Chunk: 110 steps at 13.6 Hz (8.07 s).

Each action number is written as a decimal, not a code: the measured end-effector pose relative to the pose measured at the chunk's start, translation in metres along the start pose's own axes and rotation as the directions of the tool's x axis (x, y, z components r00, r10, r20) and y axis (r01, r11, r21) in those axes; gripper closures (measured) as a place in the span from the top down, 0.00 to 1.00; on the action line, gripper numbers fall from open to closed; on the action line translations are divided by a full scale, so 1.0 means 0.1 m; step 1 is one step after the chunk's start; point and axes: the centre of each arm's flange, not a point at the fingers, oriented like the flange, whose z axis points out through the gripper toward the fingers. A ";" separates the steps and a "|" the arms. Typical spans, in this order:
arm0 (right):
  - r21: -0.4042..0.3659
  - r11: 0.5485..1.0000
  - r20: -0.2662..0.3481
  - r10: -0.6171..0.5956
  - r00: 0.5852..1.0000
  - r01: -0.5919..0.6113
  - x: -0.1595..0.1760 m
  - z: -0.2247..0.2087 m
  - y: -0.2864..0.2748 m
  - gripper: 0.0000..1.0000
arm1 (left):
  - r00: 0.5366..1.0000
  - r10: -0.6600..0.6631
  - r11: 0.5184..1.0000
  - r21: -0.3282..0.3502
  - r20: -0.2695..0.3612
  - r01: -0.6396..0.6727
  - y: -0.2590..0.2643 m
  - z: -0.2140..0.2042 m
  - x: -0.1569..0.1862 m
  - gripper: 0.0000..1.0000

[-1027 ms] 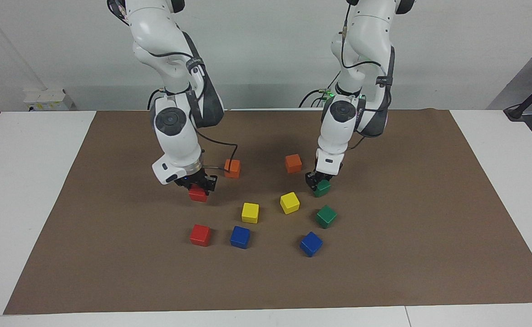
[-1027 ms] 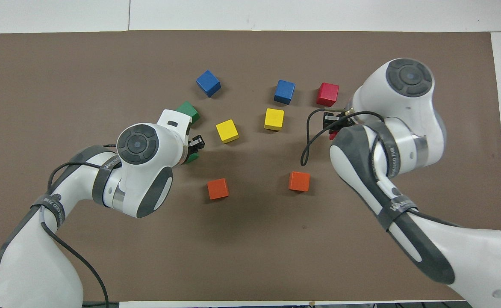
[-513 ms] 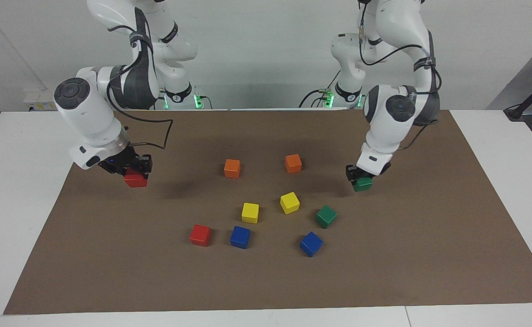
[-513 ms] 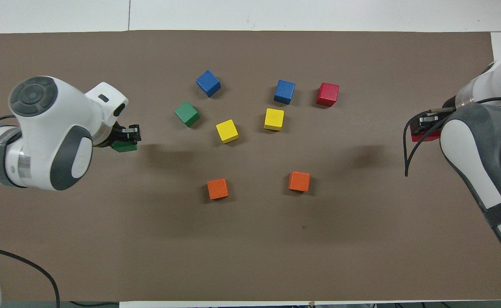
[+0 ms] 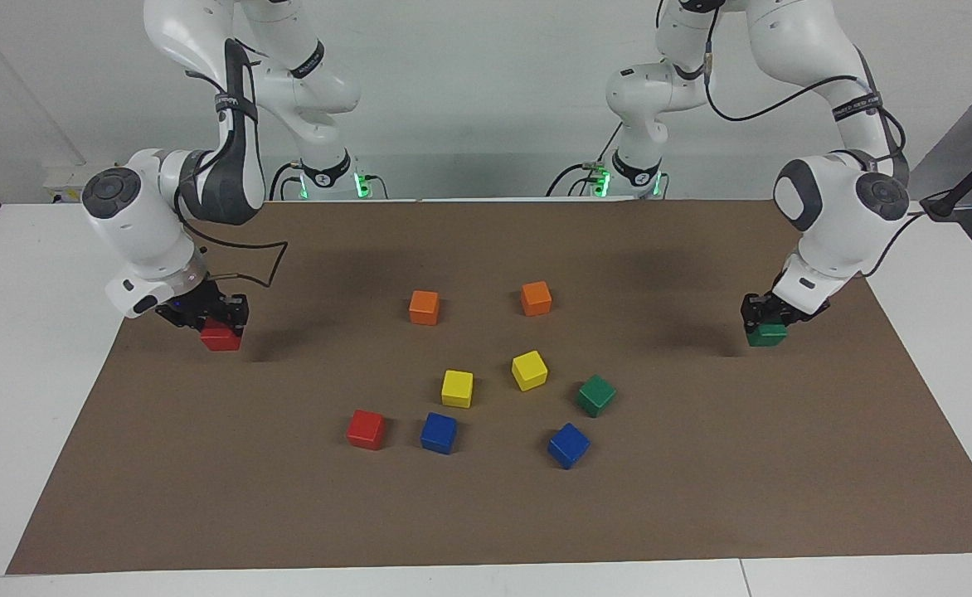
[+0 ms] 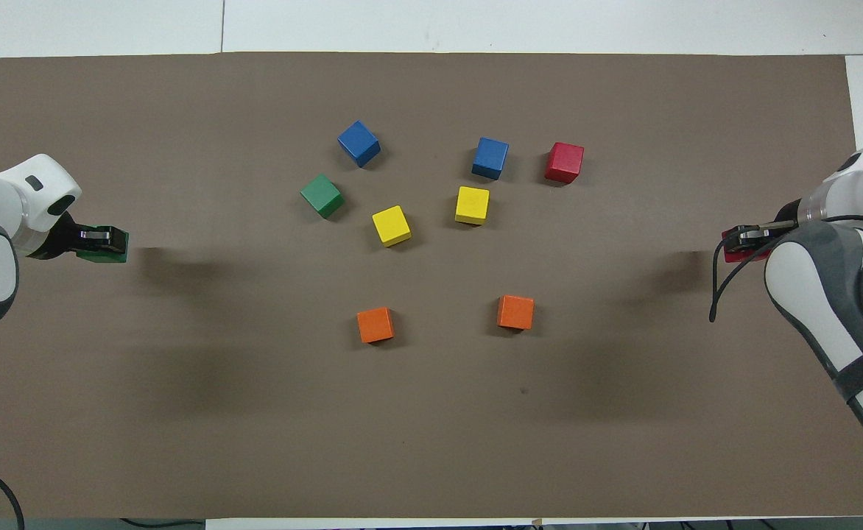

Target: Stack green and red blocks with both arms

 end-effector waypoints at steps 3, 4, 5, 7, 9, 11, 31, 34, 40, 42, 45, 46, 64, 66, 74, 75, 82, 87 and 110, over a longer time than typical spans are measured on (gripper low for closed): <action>-0.003 1.000 -0.026 -0.009 1.000 0.009 -0.06 0.18 -0.03 0.55 | 0.998 -0.007 1.000 0.008 -0.064 0.008 -0.02 0.37 -0.14 0.55; -0.004 1.000 -0.031 -0.010 0.999 0.010 -0.09 0.23 -0.03 0.55 | 0.997 -0.013 1.000 0.008 -0.071 0.014 -0.05 0.45 -0.17 0.55; -0.004 1.000 -0.038 -0.010 0.999 0.010 -0.10 0.27 -0.04 0.55 | 0.997 -0.018 1.000 0.009 -0.073 0.019 -0.07 0.49 -0.18 0.55; -0.006 1.000 -0.053 -0.012 0.999 0.012 -0.12 0.36 -0.05 0.55 | 0.996 -0.020 1.000 0.010 -0.083 0.021 -0.08 0.56 -0.17 0.55; -0.008 1.000 -0.064 -0.013 0.998 0.013 -0.13 0.43 -0.06 0.55 | 0.994 -0.016 1.000 0.014 -0.109 0.018 -0.08 0.57 -0.17 0.55; -0.007 1.000 -0.063 -0.015 0.998 0.014 -0.13 0.52 -0.06 0.55 | 0.993 -0.010 1.000 0.015 -0.116 0.012 -0.07 0.57 -0.18 0.55; -0.004 1.000 -0.036 -0.015 0.999 0.015 -0.03 0.40 -0.05 1.00 | 0.683 -0.727 0.681 -0.199 -0.070 0.705 2.43 -0.07 0.25 1.00; -0.003 1.000 -0.031 -0.008 0.999 0.008 0.12 -0.28 -0.08 1.00 | 0.645 -0.763 0.639 -0.201 -0.044 0.742 2.71 0.28 0.28 1.00; -0.008 0.994 -0.086 0.104 0.991 -0.105 0.59 -0.93 -1.20 1.00 | 0.648 -0.761 0.644 -0.118 -0.002 0.756 2.81 0.20 0.56 1.00; -0.012 0.989 -0.086 0.146 0.985 -0.148 0.72 -0.82 -1.60 1.00 | 0.651 -0.759 0.647 -0.102 0.007 0.755 2.85 0.04 0.65 1.00; -0.005 0.983 -0.086 0.184 0.979 -0.186 0.90 -0.51 -1.91 1.00 | 0.660 -0.751 0.657 -0.087 0.016 0.749 2.95 0.16 0.71 1.00; -0.002 0.980 -0.088 0.197 0.976 -0.198 0.97 -0.38 -1.97 1.00 | 0.666 -0.746 0.662 -0.083 0.019 0.745 3.01 0.19 0.74 1.00; 0.041 0.976 -0.158 0.217 0.963 -0.213 1.70 0.15 -2.56 1.00 | 0.679 -0.733 0.677 -0.053 0.039 0.734 3.21 0.60 0.72 0.90; 0.037 0.975 -0.150 0.221 0.964 -0.218 1.70 0.20 -2.53 1.00 | 0.679 -0.733 0.677 -0.054 0.039 0.734 3.21 0.60 0.72 0.81; 0.021 0.975 -0.113 0.222 0.969 -0.221 1.60 0.54 -2.48 1.00 | 0.685 -0.728 0.682 -0.057 0.038 0.729 3.26 0.59 0.71 0.55; 0.025 0.975 -0.120 0.221 0.968 -0.220 1.59 0.56 -2.48 1.00 | 0.685 -0.728 0.683 -0.057 0.037 0.728 3.26 0.59 0.71 0.55; 0.033 0.976 -0.134 0.219 0.966 -0.217 1.51 0.66 -2.47 0.91 | 0.766 -0.643 0.766 -0.034 -0.009 0.642 3.15 0.15 0.77 0.55; 0.014 0.974 -0.118 0.228 0.967 -0.228 1.50 0.39 -2.37 0.55 | 0.948 -0.319 0.948 0.026 0.026 0.318 2.09 -0.70 0.69 0.55; -0.048 0.997 -0.084 -0.069 0.994 0.066 0.39 -0.30 -0.33 0.55 | 0.997 -0.014 1.000 0.027 -0.082 0.016 -0.11 0.15 -0.12 0.55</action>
